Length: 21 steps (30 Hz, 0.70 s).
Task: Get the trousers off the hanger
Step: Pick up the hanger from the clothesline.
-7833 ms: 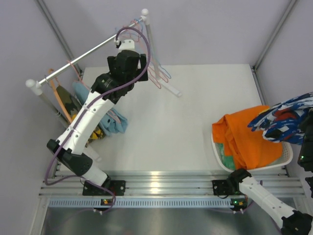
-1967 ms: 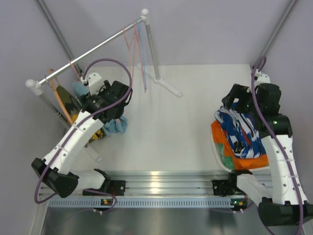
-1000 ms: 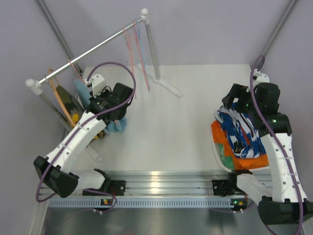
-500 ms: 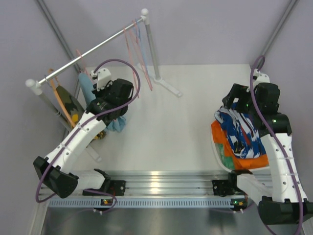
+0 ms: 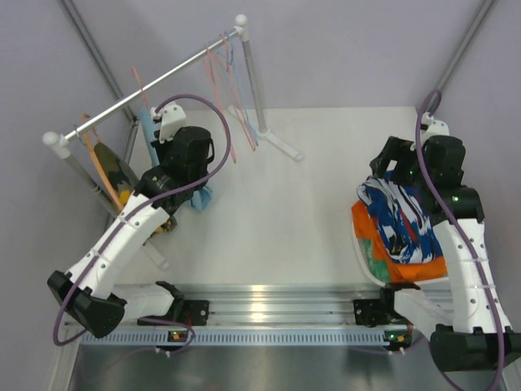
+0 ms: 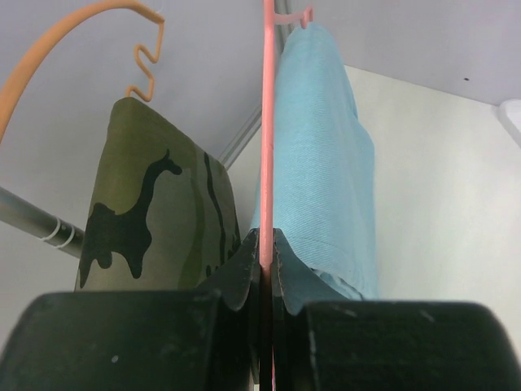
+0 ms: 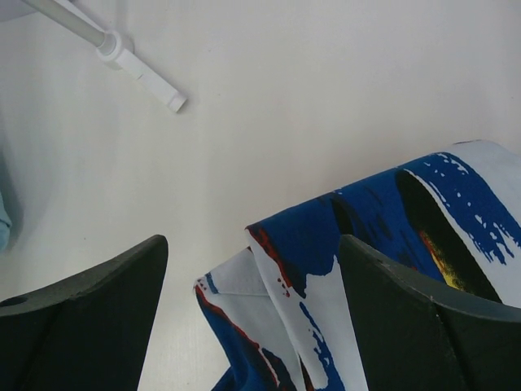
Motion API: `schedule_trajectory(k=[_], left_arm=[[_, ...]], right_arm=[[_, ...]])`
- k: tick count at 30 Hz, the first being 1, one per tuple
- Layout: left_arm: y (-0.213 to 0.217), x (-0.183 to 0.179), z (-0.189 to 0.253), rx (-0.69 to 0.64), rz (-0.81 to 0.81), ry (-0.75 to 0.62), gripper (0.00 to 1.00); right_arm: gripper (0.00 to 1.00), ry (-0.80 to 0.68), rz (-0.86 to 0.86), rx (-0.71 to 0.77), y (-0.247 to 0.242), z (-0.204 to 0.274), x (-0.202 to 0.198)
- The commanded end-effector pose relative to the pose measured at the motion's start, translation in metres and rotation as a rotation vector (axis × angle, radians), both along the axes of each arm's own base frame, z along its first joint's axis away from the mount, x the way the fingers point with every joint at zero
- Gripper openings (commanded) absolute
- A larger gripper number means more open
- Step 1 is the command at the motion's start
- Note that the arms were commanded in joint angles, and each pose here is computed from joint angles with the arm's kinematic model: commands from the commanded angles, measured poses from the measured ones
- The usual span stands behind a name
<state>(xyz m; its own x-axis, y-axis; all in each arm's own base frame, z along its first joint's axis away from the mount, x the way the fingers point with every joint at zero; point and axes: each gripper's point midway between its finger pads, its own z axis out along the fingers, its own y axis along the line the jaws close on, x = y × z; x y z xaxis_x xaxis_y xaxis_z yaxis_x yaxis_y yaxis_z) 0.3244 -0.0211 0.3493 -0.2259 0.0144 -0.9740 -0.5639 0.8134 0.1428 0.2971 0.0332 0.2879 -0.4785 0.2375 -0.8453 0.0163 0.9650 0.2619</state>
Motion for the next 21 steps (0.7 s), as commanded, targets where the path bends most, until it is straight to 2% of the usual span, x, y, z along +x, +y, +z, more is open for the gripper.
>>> schedule_trajectory(k=[1,9,21], left_arm=[[0.003,-0.011,0.068,-0.129,-0.001,-0.241,0.0],[-0.018,-0.017,0.081,-0.214,-0.167,-0.267,0.0],[-0.035,-0.038,0.105,-0.243,-0.414,-0.311,0.0]], right_arm=[[0.85,-0.091,-0.026,0.012,-0.005,0.027,0.01],[0.85,-0.085,-0.031,0.025,-0.004,0.026,0.013],[0.85,-0.079,-0.033,0.033,-0.003,0.024,0.018]])
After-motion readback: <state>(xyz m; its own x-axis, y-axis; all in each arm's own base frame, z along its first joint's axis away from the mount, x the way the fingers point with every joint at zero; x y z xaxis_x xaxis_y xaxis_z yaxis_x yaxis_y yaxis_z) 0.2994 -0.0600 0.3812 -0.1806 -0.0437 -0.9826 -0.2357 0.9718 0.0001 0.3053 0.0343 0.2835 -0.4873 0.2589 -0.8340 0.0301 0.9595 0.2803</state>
